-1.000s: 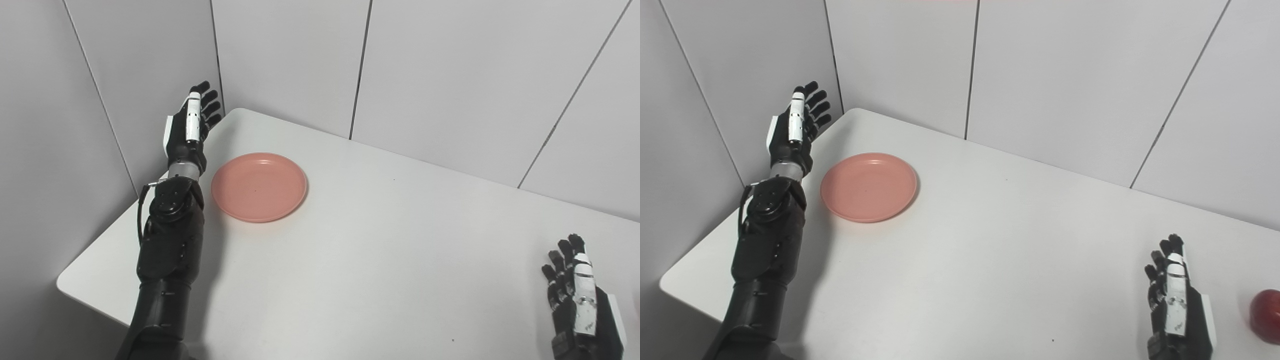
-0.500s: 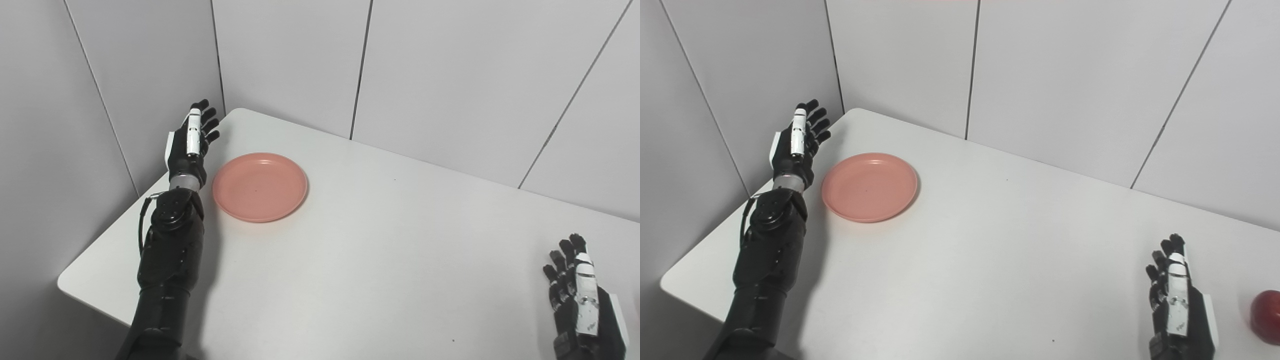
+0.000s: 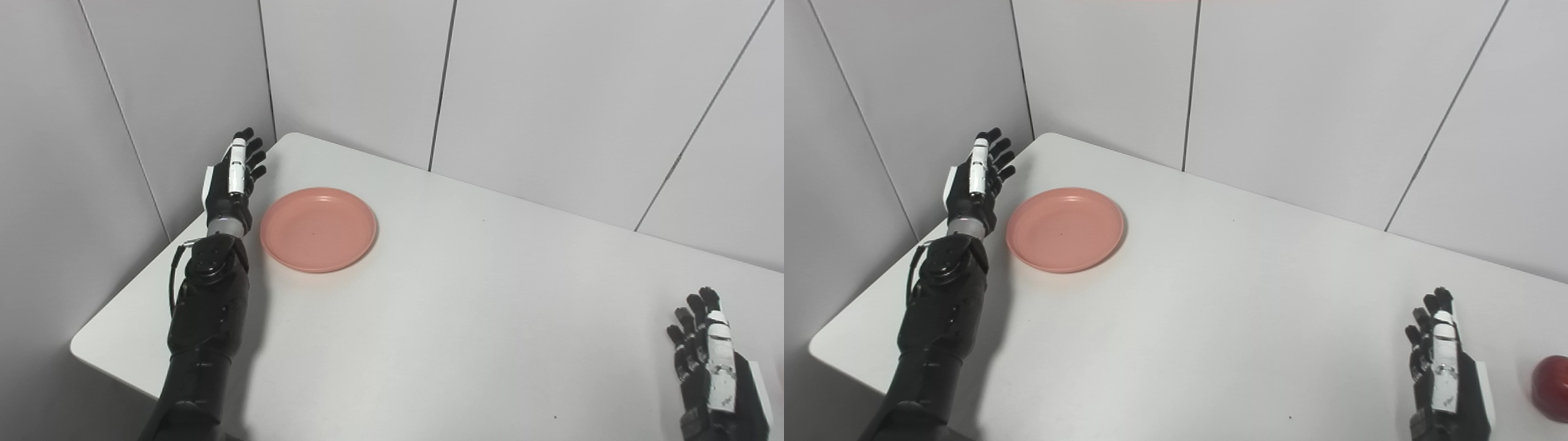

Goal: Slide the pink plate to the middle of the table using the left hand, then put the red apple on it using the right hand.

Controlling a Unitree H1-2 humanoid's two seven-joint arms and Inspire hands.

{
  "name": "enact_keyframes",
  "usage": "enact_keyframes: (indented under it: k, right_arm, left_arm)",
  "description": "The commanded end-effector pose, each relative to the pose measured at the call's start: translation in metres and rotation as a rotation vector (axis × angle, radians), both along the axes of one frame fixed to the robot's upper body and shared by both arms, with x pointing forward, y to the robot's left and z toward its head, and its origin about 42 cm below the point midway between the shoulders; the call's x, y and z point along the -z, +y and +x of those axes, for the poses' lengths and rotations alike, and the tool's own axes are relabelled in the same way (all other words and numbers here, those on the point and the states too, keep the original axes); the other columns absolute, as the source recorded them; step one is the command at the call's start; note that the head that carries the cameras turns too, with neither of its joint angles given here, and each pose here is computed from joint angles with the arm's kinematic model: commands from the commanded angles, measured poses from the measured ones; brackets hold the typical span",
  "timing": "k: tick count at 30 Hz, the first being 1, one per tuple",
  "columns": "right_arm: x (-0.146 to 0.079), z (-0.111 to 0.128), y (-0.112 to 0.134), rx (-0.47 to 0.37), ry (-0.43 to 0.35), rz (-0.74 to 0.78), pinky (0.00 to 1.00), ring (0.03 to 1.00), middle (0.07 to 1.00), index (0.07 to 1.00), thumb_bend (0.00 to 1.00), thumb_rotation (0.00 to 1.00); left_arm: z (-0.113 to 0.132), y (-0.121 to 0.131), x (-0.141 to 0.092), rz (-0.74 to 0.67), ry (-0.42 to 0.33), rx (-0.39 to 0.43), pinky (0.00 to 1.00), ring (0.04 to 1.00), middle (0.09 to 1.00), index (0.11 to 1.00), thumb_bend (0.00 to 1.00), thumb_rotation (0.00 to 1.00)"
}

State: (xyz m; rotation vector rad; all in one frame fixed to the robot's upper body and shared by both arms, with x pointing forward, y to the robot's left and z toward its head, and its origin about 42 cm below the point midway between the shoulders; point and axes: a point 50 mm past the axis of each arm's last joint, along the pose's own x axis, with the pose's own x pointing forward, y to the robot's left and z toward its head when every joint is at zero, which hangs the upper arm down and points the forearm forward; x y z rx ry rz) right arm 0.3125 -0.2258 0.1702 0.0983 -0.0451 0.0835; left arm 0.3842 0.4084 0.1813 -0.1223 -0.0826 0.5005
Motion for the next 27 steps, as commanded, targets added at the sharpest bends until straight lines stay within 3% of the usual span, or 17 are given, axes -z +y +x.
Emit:
enact_keyframes:
  k: [1, 14, 27]
  right_arm:
    - [-0.016, 0.005, 0.0, -0.005, -0.071, 0.004, 1.0, 1.0, 1.0, 1.0, 0.05, 1.0]
    - [-0.017, 0.004, 0.0, -0.01, -0.071, 0.0, 1.0, 1.0, 1.0, 1.0, 0.07, 1.0]
    - [-0.019, 0.004, 0.0, -0.016, -0.075, 0.003, 1.0, 1.0, 1.0, 1.0, 0.06, 1.0]
  left_arm:
    - [0.005, 0.011, -0.022, 0.03, -0.063, -0.001, 0.9, 0.898, 0.899, 0.871, 0.36, 1.0]
    - [-0.001, 0.02, -0.016, 0.007, -0.044, -0.033, 0.88, 0.893, 0.896, 0.862, 0.35, 1.0]
    - [-0.002, 0.029, 0.008, -0.001, -0.007, -0.048, 0.86, 0.884, 0.883, 0.856, 0.35, 1.0]
